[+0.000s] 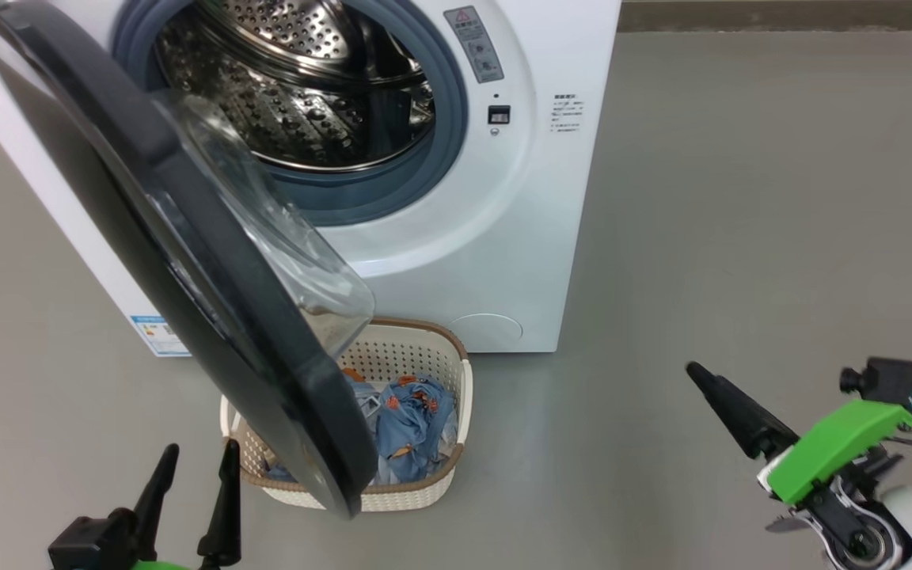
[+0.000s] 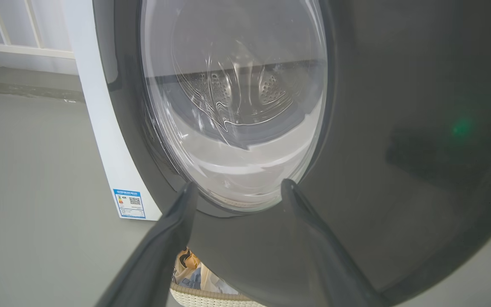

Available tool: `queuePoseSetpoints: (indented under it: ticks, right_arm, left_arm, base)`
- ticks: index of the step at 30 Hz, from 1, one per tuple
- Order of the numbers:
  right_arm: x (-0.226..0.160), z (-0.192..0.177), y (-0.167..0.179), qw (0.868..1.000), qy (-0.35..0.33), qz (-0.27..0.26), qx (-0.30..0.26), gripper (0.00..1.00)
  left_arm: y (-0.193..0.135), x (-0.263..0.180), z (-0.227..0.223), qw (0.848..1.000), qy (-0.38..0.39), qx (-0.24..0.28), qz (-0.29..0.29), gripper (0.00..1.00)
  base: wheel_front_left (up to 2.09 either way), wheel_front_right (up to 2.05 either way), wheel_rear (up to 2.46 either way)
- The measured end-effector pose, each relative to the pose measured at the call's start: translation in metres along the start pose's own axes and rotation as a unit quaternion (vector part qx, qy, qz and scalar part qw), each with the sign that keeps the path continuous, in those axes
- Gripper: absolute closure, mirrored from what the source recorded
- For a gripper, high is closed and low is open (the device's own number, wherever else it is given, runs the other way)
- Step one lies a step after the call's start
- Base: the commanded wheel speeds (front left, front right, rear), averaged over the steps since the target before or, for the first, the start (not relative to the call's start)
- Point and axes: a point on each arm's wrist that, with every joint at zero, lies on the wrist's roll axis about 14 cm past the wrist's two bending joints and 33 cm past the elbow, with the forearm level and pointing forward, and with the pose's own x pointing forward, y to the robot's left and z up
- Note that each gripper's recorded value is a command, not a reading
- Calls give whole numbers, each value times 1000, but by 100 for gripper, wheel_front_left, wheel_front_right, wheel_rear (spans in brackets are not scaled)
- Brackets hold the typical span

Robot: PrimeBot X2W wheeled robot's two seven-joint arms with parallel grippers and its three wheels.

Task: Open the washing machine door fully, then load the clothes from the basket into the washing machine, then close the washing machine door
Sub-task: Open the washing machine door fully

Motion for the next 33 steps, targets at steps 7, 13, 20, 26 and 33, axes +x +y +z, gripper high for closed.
queuePoseSetpoints:
  ticks: [7, 13, 20, 26, 33]
  right_arm:
    - [-12, 13, -24, 997, -58, -35, -44, 0]
    - [-21, 26, -40, 989, -101, -54, -91, 0]
    - [-27, 39, -53, 977, -115, -75, -162, 0]
    - [-28, 60, -49, 960, -147, -80, -225, 0]
    - [-31, 59, -48, 945, -153, -87, -277, 0]
  left_arm:
    - [-2, 4, 0, 1000, -2, -3, -2, 0]
    - [-3, 5, -2, 1000, 2, -2, -3, 0]
    - [-3, 6, -2, 1000, 2, 0, -3, 0]
    - [-3, 6, -1, 1000, 0, 0, -3, 0]
    - [-1, 4, 0, 1000, -2, 7, 0, 0]
  base:
    - [0, 0, 0]
    - [0, 0, 0]
    - [0, 0, 0]
    - [0, 0, 0]
    - [0, 0, 0]
